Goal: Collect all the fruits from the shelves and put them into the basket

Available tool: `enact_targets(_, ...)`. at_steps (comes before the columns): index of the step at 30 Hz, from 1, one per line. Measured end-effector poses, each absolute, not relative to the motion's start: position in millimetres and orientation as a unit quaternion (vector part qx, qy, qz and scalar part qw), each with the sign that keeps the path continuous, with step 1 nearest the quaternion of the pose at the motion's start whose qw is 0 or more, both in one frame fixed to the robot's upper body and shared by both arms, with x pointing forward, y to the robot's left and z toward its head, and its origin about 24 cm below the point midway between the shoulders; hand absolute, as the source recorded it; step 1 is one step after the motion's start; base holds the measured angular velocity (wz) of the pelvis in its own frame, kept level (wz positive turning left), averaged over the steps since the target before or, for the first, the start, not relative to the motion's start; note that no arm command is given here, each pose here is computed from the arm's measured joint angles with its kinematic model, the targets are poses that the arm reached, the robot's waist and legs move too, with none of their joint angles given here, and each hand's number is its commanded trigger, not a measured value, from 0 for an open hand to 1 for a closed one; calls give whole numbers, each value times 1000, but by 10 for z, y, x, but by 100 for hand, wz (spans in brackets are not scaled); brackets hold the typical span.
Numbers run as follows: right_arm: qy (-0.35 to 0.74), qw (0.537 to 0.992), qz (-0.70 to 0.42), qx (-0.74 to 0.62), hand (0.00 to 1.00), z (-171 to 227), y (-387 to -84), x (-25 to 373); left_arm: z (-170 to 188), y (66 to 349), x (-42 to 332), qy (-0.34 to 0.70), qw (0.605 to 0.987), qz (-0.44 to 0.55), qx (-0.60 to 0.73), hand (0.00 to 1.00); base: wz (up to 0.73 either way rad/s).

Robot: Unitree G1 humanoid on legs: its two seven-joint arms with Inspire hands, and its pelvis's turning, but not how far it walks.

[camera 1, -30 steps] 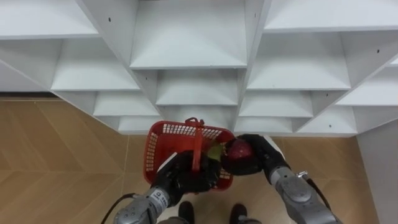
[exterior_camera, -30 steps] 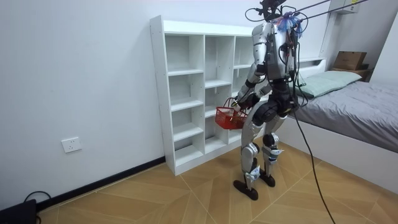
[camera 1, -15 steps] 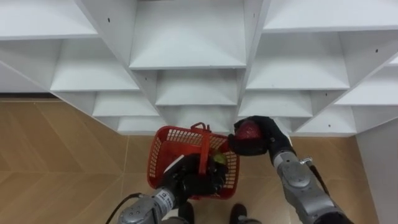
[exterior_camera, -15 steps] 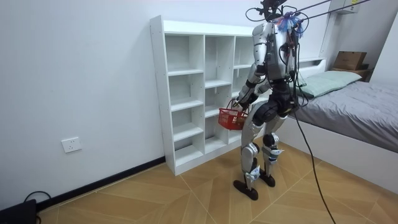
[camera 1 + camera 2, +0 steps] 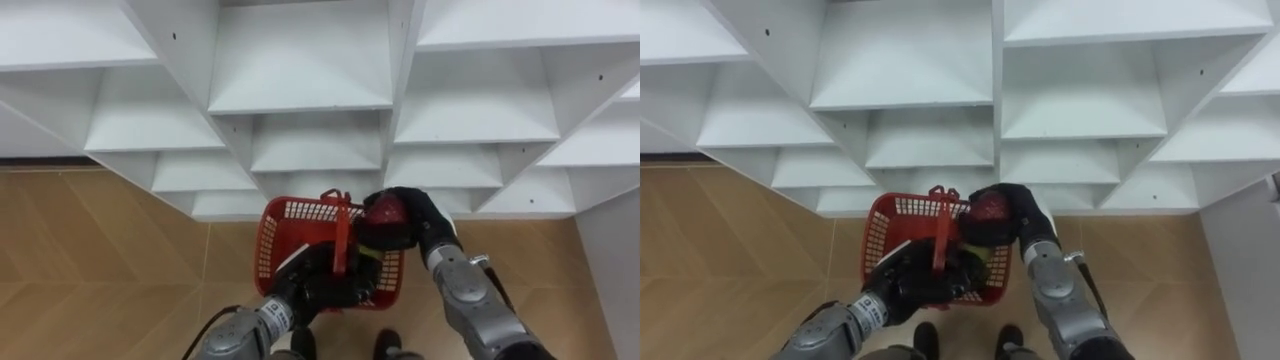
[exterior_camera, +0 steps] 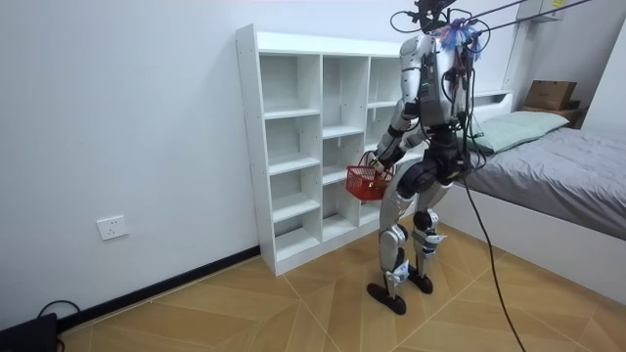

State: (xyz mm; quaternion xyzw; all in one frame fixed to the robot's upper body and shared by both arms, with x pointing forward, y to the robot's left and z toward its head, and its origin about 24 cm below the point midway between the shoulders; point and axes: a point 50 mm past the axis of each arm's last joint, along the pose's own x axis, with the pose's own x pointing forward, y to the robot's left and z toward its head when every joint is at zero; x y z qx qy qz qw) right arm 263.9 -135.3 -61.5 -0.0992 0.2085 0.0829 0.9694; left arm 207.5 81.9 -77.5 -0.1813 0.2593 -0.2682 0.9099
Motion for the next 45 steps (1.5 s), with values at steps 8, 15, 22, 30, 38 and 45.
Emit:
enact_targets(8, 220, 968, 92, -79, 100, -645, -1353, 2621, -779, 813, 2067, 261, 909, -268, -186, 100, 0)
enact_targets(15, 233, 966, 92, -67, 0, -692, -1348, 2591, -784, 823, 2060, 263, 908, -266, -191, 100, 0)
enact_targets(22, 224, 967, 102, -63, 0, -678, -1326, 2597, -783, 829, 2064, 262, 908, -265, -191, 100, 0)
enact_targets(30, 229, 965, 113, -61, 0, -723, -1332, 2561, -793, 853, 2055, 265, 908, -269, -179, 100, 0)
enact_targets(38, 227, 965, 118, -54, 0, -732, -1356, 2551, -787, 851, 2057, 264, 909, -275, -168, 100, -1)
enact_targets(45, 229, 964, 129, -50, 0, -741, -1338, 2542, -787, 871, 2063, 264, 911, -272, -165, 100, 0)
